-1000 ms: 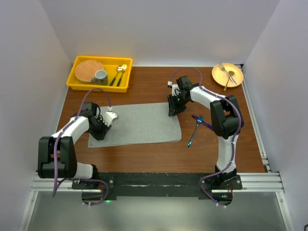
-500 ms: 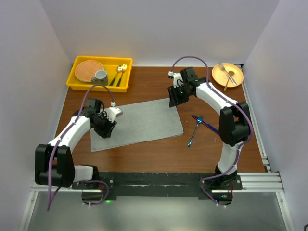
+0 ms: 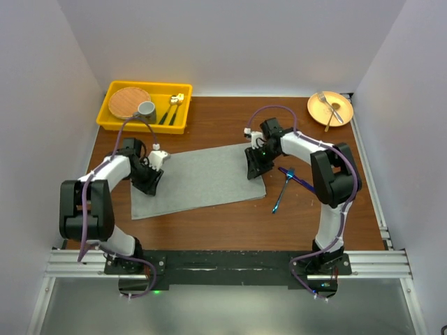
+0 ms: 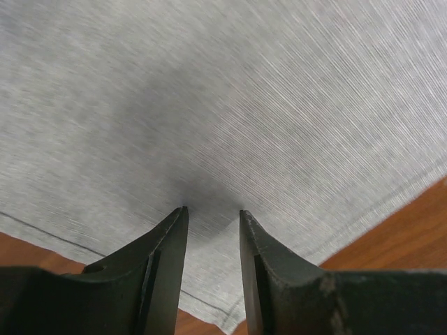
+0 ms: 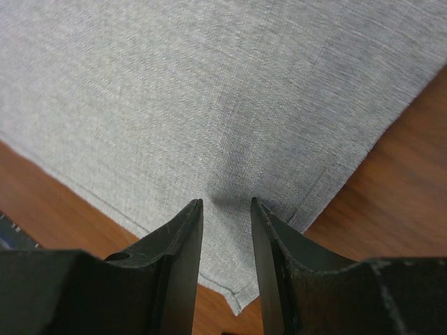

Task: Fold the napkin into a case and place the utensils inside

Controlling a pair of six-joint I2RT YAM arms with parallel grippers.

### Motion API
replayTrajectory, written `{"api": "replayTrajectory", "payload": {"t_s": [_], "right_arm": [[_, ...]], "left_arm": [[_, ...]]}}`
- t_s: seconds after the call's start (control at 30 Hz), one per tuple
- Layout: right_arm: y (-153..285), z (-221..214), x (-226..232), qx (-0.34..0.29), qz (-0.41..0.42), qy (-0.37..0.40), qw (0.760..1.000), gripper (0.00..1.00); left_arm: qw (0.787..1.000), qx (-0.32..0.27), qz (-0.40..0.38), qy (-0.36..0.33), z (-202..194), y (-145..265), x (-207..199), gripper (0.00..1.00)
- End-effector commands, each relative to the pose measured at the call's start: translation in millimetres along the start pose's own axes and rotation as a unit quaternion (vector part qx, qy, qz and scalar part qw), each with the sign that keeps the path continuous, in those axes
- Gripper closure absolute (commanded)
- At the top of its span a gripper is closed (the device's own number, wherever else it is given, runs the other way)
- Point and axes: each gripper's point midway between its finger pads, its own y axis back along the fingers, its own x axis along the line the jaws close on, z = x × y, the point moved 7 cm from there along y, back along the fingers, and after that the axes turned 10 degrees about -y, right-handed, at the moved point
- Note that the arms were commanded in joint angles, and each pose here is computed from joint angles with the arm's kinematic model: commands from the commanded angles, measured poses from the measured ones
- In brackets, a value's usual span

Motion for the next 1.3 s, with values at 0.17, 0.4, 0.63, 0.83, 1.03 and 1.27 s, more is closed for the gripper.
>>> {"api": "replayTrajectory", "payload": {"t_s": [0.17,0.4,0.63,0.83,1.03,1.27], "right_arm": [[3.6,-68.0,22.0,0.061,0.058,0.023,0.996,0.63],[40.2,-73.9,74.7,0.044,0.165,0.027,0.985,0.58],[53.4,-53.0,64.7,-0.008,0.092,0.047,0.995,0.57],[46.0,-54.0,28.8,0.0,0.016,-0.006,1.0,0.57],[51.0,-54.5,4.6,0.006,0.004,-0.061,0.998,0.52],[40.1,-57.0,-13.3,0.006,-0.034,-0.076,0.997,0.51]], "left_arm": [[0.998,-0.051,-0.006,0.022,44.7,-4.1,53.4,0.61],[0.983,-0.123,0.022,0.135,27.9,34.5,88.4,0.48],[0.98,-0.096,0.071,0.162,1.1,34.5,104.7,0.44],[0.979,-0.083,0.085,0.165,-6.2,24.2,102.7,0.47],[0.983,-0.064,0.098,0.142,-8.8,10.0,95.1,0.48],[0.986,-0.046,0.107,0.123,-1.1,-6.0,84.7,0.56]]}}
